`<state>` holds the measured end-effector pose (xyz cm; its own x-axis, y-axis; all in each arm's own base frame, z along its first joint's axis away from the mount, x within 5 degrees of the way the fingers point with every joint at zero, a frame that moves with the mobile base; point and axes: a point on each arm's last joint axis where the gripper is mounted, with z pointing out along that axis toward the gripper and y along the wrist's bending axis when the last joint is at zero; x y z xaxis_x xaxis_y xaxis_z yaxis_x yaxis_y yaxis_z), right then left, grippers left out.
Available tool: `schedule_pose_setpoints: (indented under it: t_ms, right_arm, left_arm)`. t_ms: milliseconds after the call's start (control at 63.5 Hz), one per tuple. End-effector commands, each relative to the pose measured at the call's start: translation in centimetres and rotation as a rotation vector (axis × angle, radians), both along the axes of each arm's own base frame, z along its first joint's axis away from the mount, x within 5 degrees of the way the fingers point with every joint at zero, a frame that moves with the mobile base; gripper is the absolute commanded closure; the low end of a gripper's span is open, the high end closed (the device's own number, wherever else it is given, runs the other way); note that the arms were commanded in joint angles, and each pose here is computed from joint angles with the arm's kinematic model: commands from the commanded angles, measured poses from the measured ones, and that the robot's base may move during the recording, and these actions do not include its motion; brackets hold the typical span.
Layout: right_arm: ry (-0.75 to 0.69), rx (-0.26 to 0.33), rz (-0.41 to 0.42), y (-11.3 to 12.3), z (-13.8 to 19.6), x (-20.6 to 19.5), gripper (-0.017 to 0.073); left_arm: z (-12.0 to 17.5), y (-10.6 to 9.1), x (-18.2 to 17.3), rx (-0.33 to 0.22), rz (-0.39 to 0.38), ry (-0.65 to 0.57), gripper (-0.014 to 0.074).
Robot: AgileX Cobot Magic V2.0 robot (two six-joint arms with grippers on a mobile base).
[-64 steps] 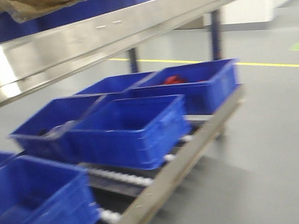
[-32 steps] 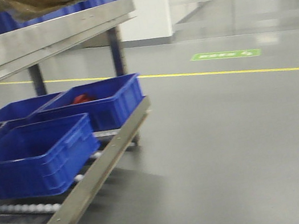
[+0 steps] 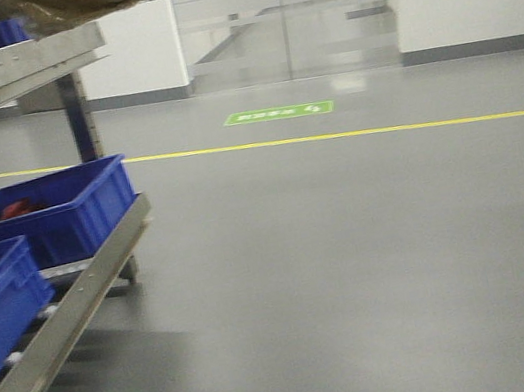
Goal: Grab carton from right shelf to conveyor
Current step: 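Hold the carton in both grippers while the base drives to the conveyor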
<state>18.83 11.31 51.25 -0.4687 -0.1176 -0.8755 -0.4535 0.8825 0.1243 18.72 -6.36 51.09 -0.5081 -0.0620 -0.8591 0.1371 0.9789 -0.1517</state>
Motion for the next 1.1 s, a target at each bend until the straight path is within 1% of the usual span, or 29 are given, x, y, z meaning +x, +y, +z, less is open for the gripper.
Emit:
schedule_pose_setpoints:
  t_ms: [0, 1086]
  right_arm:
    - [-0.067, 0.031, 0.023, -0.15, 1.01, -0.61, 0.0619]
    - [-0.067, 0.031, 0.023, -0.15, 1.01, -0.61, 0.0619]
  left_arm:
    - [1.0, -0.07, -0.38, -0.036, -0.023, -0.071, 0.061]
    - [1.0, -0.07, -0.38, -0.036, -0.023, -0.071, 0.061]
